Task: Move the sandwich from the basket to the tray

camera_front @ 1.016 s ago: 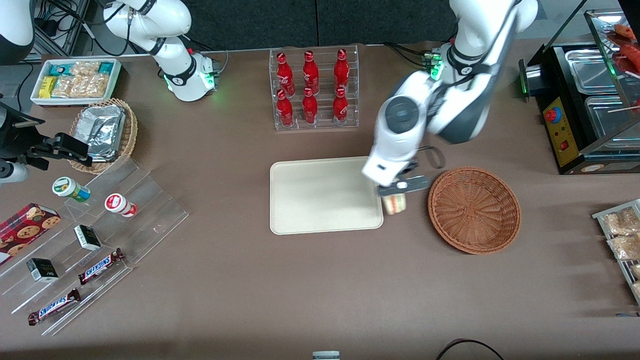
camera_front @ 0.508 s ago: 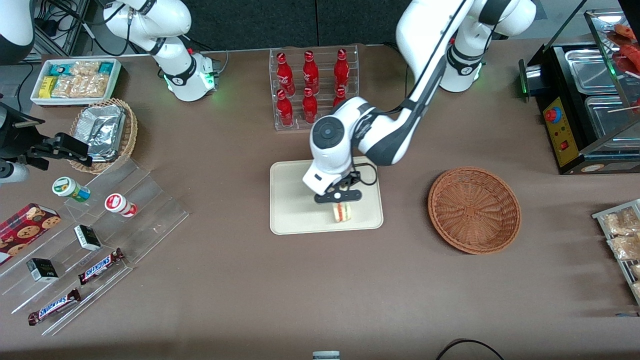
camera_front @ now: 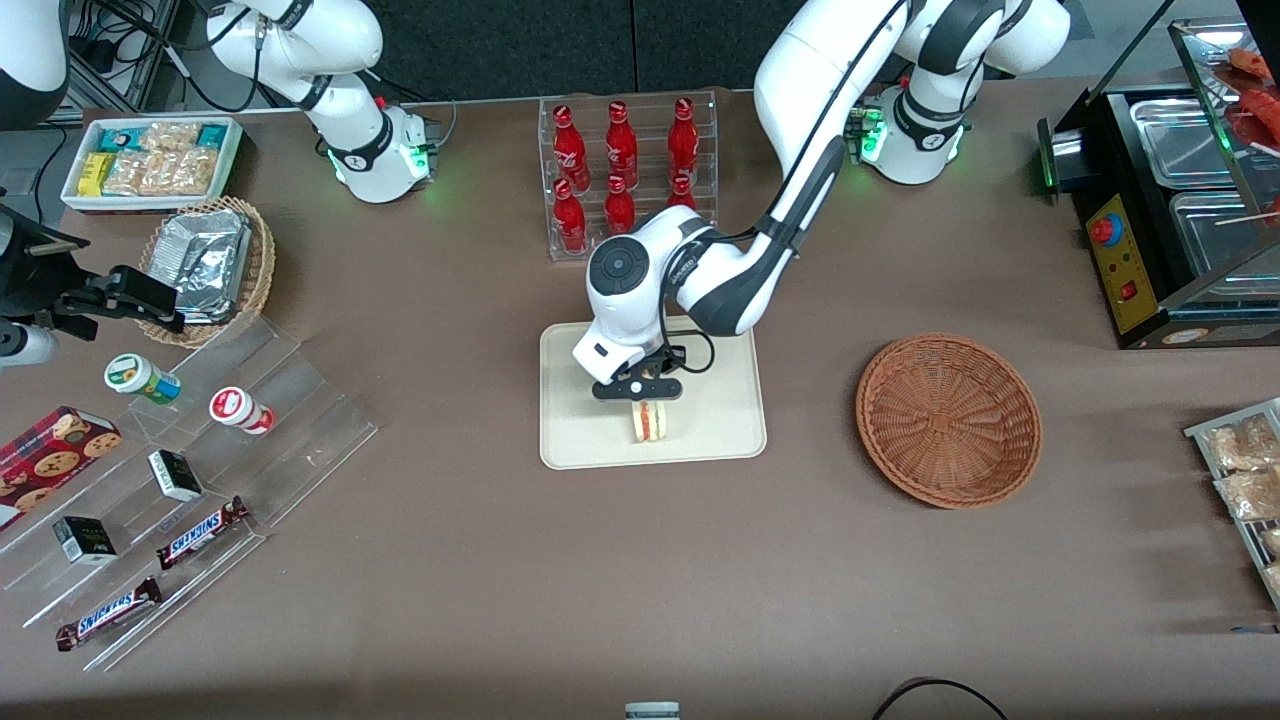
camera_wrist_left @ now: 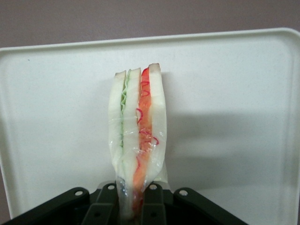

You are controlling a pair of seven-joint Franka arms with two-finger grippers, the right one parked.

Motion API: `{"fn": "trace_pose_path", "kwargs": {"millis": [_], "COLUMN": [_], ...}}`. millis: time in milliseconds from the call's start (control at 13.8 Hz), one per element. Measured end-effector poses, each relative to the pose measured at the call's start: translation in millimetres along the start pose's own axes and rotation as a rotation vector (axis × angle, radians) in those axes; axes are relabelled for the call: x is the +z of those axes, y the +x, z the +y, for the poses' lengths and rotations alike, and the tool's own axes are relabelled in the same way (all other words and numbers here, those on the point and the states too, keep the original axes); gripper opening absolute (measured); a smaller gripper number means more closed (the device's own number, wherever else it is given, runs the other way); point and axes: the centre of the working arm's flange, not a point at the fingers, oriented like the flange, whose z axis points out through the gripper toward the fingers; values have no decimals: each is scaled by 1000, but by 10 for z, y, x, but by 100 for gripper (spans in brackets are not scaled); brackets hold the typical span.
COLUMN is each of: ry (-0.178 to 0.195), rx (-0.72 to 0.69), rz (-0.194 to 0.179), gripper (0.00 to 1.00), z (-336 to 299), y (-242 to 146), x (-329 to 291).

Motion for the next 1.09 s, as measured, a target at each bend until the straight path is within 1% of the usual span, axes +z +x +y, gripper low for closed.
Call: {"fn": "trace_pose_path", "kwargs": {"millis": [363,435,508,581,653,798,944,1016,1089], "ry": [10,13,15,17,20,24,23,22,22], "rx": [10,11,13,16,20,27,26,23,19], "rz": [-8,-10,-12,-14,-16,-20,-18,-15,-10], "gripper": [15,19,19,22,22,38,60,69,80], "z": [36,41,47,59,75,104,108,101,87], "y": [-60,-72,-84,-100,-122,-162,-159,-140,-114], "x": [74,99,119,139,162,203,195,171,125]}}
